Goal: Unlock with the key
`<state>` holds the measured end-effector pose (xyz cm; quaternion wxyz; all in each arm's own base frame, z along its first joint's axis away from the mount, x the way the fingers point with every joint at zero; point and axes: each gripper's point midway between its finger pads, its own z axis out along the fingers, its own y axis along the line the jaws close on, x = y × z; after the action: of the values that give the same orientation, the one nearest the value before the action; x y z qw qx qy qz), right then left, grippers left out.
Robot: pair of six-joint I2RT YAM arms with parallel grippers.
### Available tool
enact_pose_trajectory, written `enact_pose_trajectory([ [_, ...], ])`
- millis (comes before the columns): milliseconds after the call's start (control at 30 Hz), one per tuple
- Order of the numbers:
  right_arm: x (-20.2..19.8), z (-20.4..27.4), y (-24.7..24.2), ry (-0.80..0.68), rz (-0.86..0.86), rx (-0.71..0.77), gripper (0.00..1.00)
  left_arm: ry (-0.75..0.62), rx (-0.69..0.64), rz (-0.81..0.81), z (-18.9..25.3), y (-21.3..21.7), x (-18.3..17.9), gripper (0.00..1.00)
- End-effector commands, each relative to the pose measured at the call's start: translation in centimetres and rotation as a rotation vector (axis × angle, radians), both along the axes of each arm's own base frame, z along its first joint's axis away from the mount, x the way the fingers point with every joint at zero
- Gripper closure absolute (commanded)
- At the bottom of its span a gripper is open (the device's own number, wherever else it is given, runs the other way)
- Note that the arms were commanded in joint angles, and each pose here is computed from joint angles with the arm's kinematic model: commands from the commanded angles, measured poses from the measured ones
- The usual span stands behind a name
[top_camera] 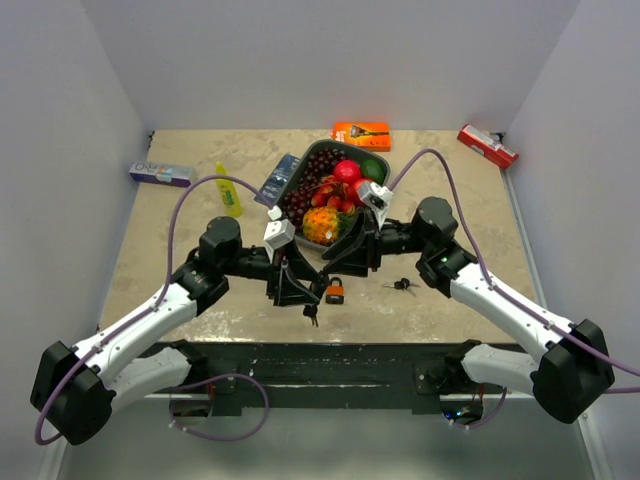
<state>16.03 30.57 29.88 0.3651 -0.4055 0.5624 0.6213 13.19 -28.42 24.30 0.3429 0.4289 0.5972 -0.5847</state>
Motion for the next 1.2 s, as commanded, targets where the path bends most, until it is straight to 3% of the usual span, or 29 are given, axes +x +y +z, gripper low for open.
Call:
enact_pose_trajectory([
  [0, 2.8, -0.3, 0.3, 0.019, -0.165, -0.034, 1.0, -0.146, -0.039, 0.143, 2.0, 0.2, 2.8, 1.0],
  [167, 6.5, -1.6, 1.0, 0.077, -0.378, -0.096, 1.0, -0.139, 0.034, 0.263, 0.6, 0.5, 5.0, 1.0],
  [600, 12.3, -5.8, 2.2, 0.258, -0.727, -0.233, 1.0, -0.156, 0.203, 0.557, -2.2, 2.9, 9.9, 1.0],
  [733, 14.2, -6.3, 1.5, 0.284, -0.871, -0.252, 1.0, -0.144, 0.239, 0.557, -3.0, 3.0, 9.9, 1.0],
  [1167, 15.4, -7.4, 3.7, 0.309, -0.917, -0.276, 1.0, -0.157, 0.305, 0.607, -4.1, 3.5, 10.5, 1.0],
])
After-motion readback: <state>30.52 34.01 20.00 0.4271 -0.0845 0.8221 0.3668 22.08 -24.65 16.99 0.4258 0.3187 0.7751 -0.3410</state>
